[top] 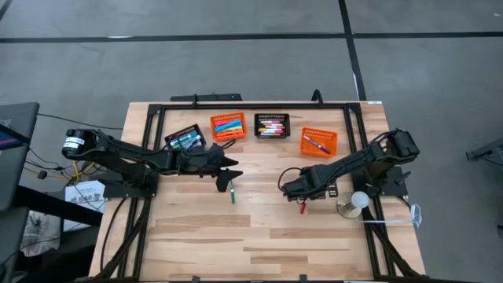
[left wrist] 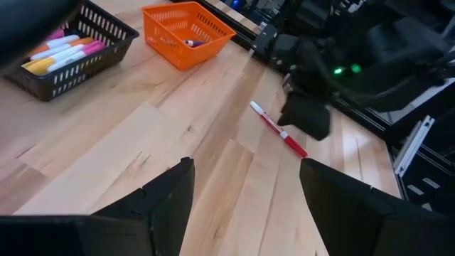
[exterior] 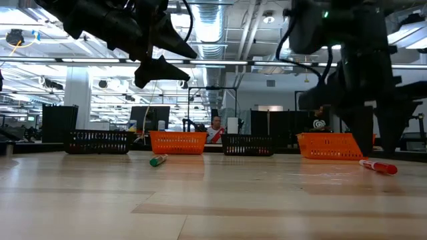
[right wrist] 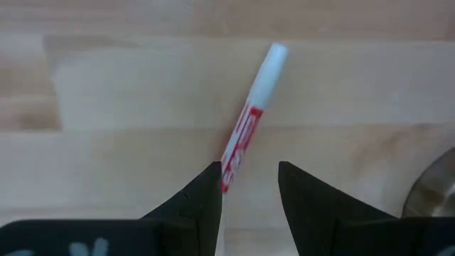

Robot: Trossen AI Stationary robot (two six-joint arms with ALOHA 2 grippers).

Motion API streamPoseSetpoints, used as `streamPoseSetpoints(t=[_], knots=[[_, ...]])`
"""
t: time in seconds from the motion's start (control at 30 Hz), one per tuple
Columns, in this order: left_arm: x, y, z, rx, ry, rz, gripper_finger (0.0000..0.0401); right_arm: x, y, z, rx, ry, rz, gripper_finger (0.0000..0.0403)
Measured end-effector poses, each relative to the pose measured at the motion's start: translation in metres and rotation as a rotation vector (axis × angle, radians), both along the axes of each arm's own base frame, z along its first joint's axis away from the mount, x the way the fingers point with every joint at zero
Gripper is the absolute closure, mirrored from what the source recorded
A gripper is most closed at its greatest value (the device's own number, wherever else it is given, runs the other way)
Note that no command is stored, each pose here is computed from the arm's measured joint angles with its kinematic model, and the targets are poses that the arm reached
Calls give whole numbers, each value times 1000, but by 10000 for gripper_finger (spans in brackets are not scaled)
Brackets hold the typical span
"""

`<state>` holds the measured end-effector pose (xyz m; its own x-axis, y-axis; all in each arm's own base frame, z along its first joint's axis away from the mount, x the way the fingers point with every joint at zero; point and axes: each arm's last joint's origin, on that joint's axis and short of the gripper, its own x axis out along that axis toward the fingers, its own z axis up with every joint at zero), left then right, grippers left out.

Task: Pick & Place Markers
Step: Put the small red marker pen into the right orange bin

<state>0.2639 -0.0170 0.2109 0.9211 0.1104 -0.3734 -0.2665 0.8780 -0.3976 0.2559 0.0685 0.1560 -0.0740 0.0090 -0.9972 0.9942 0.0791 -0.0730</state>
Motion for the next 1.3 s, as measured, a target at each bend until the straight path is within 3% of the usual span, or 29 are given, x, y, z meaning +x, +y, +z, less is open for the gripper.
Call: streamPoseSetpoints(t=[0.6, 0.77, 1.07, 1.3], knots=[[0, -4, 1, -2, -6, -20, 147, 7, -7, -27, 4, -26, -28, 278], [0, -4, 1, -2, -6, -19, 147, 8, -7, -28, -9, -36, -26, 304], [0, -4, 1, -2, -6, -19, 147, 8, -8, -28, -40, -47, 30, 385], [0, -4, 1, -2, -6, -19, 147, 6, -11, -16, -77, -100, 54, 380]])
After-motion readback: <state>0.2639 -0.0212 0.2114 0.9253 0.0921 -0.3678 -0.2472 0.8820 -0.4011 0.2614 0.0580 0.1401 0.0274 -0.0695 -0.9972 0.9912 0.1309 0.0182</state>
